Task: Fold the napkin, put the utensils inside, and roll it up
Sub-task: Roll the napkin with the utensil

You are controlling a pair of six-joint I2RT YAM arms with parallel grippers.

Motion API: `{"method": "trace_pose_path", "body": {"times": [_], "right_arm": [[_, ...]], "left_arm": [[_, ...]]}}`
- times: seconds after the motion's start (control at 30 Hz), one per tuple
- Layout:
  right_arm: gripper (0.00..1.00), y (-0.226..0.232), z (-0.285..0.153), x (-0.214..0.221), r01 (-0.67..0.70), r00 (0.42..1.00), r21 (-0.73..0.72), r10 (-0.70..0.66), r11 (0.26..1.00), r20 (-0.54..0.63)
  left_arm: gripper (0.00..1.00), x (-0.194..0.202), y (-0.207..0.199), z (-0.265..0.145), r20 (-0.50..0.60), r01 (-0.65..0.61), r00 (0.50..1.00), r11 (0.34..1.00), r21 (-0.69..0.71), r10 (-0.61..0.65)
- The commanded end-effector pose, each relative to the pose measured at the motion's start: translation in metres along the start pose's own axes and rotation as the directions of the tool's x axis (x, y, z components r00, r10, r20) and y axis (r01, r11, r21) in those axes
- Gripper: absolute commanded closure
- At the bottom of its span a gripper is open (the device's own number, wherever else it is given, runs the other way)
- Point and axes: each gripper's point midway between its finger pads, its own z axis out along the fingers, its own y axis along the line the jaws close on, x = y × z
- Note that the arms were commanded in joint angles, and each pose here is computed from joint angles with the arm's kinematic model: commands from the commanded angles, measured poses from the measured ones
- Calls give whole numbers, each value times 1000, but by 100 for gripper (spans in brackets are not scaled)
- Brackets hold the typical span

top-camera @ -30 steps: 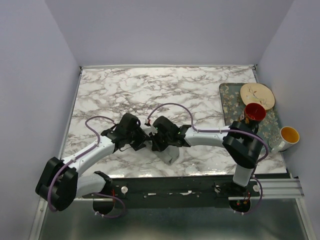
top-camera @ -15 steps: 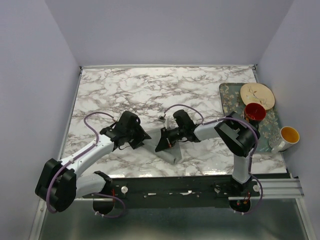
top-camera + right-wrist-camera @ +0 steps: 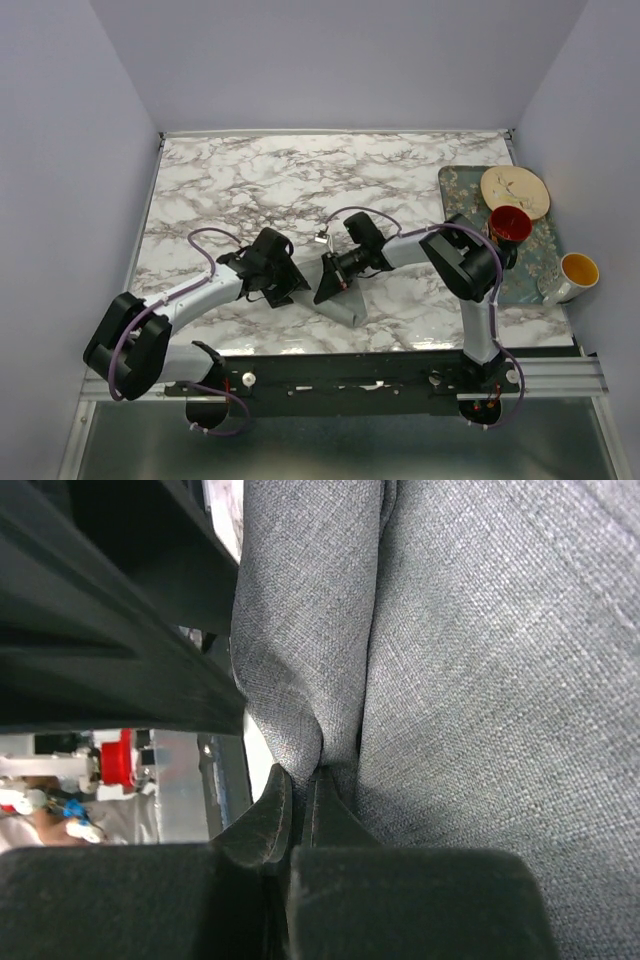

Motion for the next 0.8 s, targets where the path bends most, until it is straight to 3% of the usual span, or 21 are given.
{"method": "trace_pose_path", "body": {"times": [0.0, 0.27, 0.43, 0.57, 0.63, 0.67, 0.77], "right_arm": [[99, -43, -8, 26, -28, 993, 215, 51, 976, -104], [100, -53, -21, -4, 157, 980, 322, -107, 934, -166], [99, -50, -21, -21, 215, 968, 324, -159, 921, -192], [99, -52, -27, -38, 267, 957, 370, -201, 890, -207], [100, -56, -28, -40, 297, 949, 385, -226, 874, -218], [100, -55, -28, -41, 312, 946, 392, -245, 865, -212], [99, -62, -26, -35, 343, 937, 412, -275, 844, -214]], "left_arm": [[34, -1, -8, 6, 8, -11, 1000, 999, 30, 10], [42, -34, -28, -23, 140, -83, 988, 992, 96, 69], [42, -46, -29, -25, 122, -92, 990, 988, 122, 78], [38, -28, -17, -14, 36, -29, 999, 992, 121, 25], [36, -28, -24, -12, 41, 19, 999, 982, 189, -27], [31, -24, -18, -6, 26, 72, 997, 980, 186, -78], [27, -32, -19, 2, 57, 90, 993, 981, 174, -102]]}}
